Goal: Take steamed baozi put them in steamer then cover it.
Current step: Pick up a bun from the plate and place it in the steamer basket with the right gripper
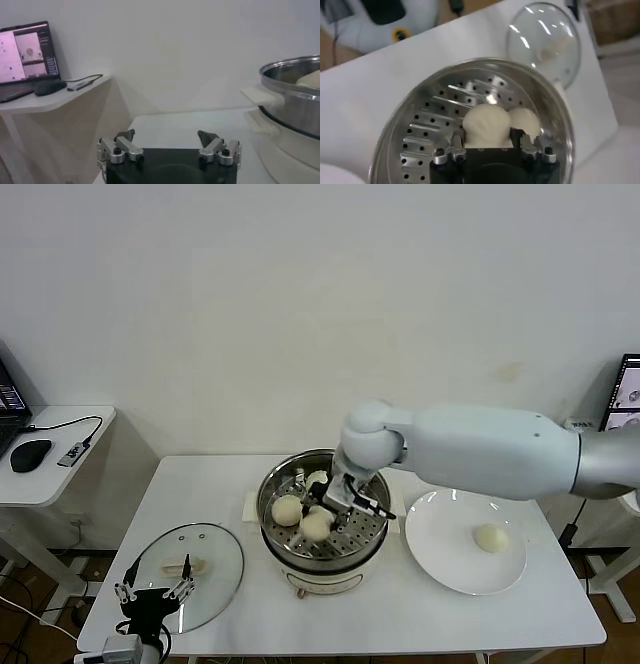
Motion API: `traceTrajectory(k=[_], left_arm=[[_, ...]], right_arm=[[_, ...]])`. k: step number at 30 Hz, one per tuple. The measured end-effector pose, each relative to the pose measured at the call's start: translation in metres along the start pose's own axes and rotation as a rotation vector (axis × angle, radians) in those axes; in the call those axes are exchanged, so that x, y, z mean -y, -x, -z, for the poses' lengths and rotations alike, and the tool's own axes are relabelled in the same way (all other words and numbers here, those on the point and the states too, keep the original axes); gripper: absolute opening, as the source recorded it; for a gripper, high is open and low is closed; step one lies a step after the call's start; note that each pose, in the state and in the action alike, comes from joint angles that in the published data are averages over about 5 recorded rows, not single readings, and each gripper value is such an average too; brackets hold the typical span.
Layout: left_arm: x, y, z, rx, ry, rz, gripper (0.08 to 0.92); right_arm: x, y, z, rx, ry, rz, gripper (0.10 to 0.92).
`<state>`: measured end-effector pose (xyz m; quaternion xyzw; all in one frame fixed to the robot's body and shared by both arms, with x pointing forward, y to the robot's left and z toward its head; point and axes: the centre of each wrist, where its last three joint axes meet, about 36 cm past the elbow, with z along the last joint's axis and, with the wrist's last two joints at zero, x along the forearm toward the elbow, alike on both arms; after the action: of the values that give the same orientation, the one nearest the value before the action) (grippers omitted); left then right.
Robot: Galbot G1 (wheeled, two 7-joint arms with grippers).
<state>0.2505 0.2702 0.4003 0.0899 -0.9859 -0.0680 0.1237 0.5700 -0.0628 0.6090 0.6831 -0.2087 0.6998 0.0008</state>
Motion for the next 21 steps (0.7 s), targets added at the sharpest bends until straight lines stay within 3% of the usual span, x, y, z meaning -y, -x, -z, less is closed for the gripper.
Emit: traceTrajectory(k=[10,17,21], left_arm=[[0.002,0.000,-0.002,-0.005,-0.002,0.002,0.823],[0.001,0.000,-0.001,-0.001,0.000,0.002,0.823],[0.000,0.000,0.001,0.004,0.003,0.003,0.823]], right_arm=[[-0.006,0.015,0.003,0.020,-0.087,0.030,0.579],[-0.010,0.011,-0.001,0.021,-0.088,0.013,0.760],[-0.015,-0.004,-0.006,0.001,-0.057,0.002,0.816]])
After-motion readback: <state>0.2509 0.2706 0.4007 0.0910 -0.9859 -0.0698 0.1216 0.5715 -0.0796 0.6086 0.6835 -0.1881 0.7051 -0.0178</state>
